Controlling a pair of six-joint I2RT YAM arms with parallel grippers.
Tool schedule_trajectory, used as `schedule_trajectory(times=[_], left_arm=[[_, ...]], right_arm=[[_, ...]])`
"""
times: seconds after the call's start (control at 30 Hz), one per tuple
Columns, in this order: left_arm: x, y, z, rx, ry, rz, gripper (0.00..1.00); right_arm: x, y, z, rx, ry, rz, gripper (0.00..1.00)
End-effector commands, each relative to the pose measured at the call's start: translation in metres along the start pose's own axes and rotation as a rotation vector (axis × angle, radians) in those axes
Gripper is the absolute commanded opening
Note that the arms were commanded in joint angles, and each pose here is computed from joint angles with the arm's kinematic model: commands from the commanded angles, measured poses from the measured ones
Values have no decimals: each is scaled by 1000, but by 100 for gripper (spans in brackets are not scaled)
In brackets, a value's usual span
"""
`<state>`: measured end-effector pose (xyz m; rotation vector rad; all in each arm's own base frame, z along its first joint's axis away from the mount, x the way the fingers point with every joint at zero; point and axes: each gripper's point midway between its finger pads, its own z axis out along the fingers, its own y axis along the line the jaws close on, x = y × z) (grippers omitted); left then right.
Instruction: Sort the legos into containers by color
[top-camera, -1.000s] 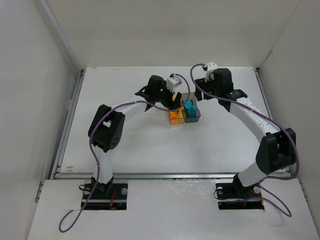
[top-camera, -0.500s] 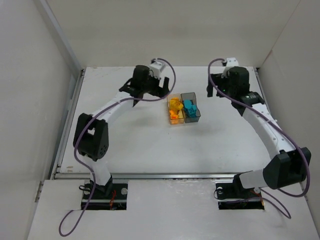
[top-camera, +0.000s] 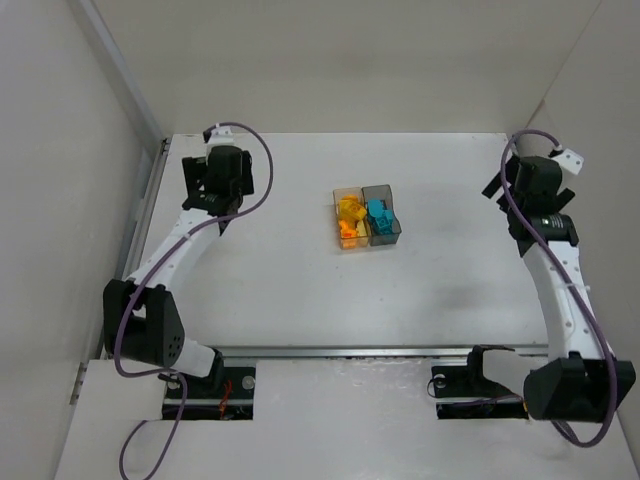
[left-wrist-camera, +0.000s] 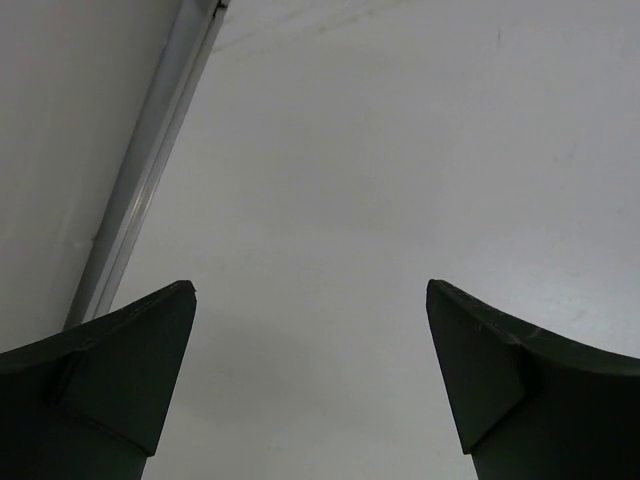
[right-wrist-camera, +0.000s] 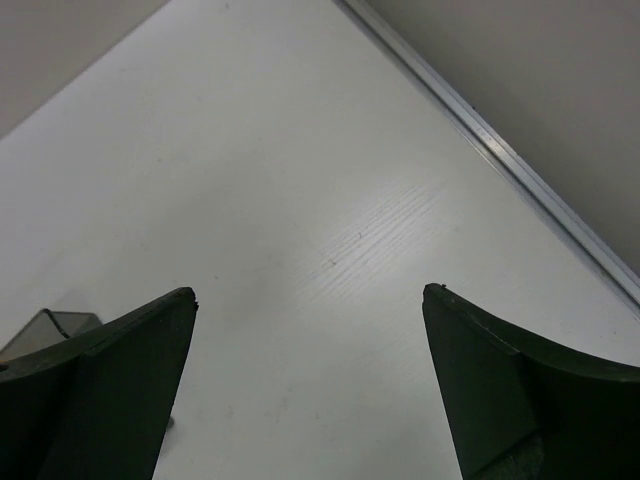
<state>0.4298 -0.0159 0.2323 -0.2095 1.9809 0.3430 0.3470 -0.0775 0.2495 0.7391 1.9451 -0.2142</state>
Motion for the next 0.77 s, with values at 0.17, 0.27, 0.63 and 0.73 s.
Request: schedule_trajectory(times=[0.17, 0.27, 0.63, 0.73], left_arm=[[37, 2, -20, 18, 68, -52, 99], [38, -1, -24, 28, 66, -48, 99], [41, -17, -33, 95, 79, -41, 99], [42, -19, -33, 104, 82, -50, 99]], right_arm=[[-37, -25, -46, 48, -187, 181, 100], [-36, -27, -51, 45, -190, 193, 100], [-17, -39, -66, 34, -155, 153, 100], [-24, -32, -76, -42, -207, 179, 100]])
